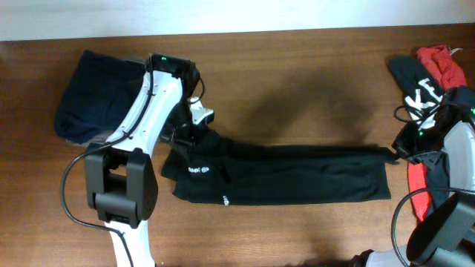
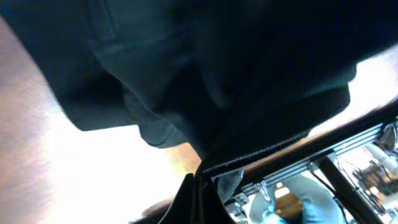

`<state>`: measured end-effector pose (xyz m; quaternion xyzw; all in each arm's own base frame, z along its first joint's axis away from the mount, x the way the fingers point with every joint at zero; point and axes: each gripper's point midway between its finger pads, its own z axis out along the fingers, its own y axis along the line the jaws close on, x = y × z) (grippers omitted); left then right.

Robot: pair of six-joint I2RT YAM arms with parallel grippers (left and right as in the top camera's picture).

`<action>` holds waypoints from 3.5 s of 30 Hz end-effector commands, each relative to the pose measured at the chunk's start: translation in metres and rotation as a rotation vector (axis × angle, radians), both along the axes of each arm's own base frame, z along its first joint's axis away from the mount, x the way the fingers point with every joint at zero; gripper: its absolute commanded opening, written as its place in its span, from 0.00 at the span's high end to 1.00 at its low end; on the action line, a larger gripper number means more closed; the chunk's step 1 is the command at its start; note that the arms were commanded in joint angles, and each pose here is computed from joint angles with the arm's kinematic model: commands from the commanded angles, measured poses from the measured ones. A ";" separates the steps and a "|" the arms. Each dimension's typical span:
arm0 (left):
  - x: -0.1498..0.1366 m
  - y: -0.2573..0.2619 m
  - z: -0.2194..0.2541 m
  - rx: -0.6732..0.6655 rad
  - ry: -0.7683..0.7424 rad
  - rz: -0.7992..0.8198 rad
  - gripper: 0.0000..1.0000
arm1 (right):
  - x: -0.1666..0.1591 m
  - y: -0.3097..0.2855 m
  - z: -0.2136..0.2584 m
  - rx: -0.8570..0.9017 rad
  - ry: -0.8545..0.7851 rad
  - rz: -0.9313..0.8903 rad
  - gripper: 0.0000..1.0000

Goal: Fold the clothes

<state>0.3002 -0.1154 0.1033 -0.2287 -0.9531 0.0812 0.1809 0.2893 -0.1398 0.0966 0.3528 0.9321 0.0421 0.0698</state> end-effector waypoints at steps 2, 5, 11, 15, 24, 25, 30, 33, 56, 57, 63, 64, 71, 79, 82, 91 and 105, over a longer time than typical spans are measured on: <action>-0.009 -0.001 -0.007 -0.015 0.038 -0.001 0.96 | -0.012 -0.011 0.006 -0.078 0.040 -0.005 0.96; -0.010 0.000 -0.008 -0.012 0.043 -0.002 0.95 | -0.015 -0.010 0.006 -0.076 0.055 -0.005 0.96; -0.007 0.000 -0.010 -0.010 0.028 -0.004 0.60 | -0.015 -0.010 0.005 -0.076 0.055 -0.005 0.63; -0.003 0.007 -0.009 0.015 0.014 0.003 0.38 | -0.013 -0.011 0.006 -0.080 0.047 -0.006 0.43; 0.035 0.019 0.057 -0.057 -0.194 0.100 0.13 | -0.001 -0.003 -0.024 0.070 0.021 0.054 0.27; 0.038 0.023 0.069 -0.066 -0.238 0.113 0.07 | -0.003 -0.001 -0.032 0.097 0.041 0.064 0.27; 0.043 0.051 0.136 -0.097 -0.458 0.204 0.01 | -0.015 0.011 -0.070 0.216 0.154 0.101 0.27; 0.034 0.067 0.164 -0.102 -0.547 0.257 0.01 | -0.018 0.013 -0.086 0.240 0.189 0.113 0.27; 0.024 0.074 0.195 -0.143 -0.657 0.288 0.01 | -0.019 0.029 -0.077 0.422 0.136 0.157 0.96; 0.024 0.074 0.195 -0.143 -0.656 0.288 0.01 | -0.018 0.023 -0.066 0.407 0.126 0.133 0.96; 0.024 0.074 0.195 -0.142 -0.654 0.289 0.01 | -0.001 0.000 0.009 0.254 -0.046 0.109 0.96; 0.024 0.074 0.195 -0.142 -0.654 0.288 0.01 | 0.000 0.002 0.018 0.235 -0.069 0.120 0.96; 0.023 0.074 0.195 -0.142 -0.653 0.289 0.01 | 0.006 0.050 0.046 0.204 -0.095 0.270 0.96; 0.023 0.074 0.195 -0.142 -0.653 0.288 0.01 | 0.006 0.145 0.026 0.173 0.023 0.593 0.96; 0.023 0.074 0.195 -0.142 -0.653 0.288 0.01 | -0.002 0.174 0.010 0.124 0.083 0.670 0.96; 0.024 0.074 0.195 -0.142 -0.654 0.289 0.01 | 0.004 0.249 -0.023 0.099 0.006 0.731 0.95; 0.024 0.074 0.195 -0.142 -0.657 0.288 0.01 | -0.012 0.307 -0.018 0.198 -0.019 0.836 0.51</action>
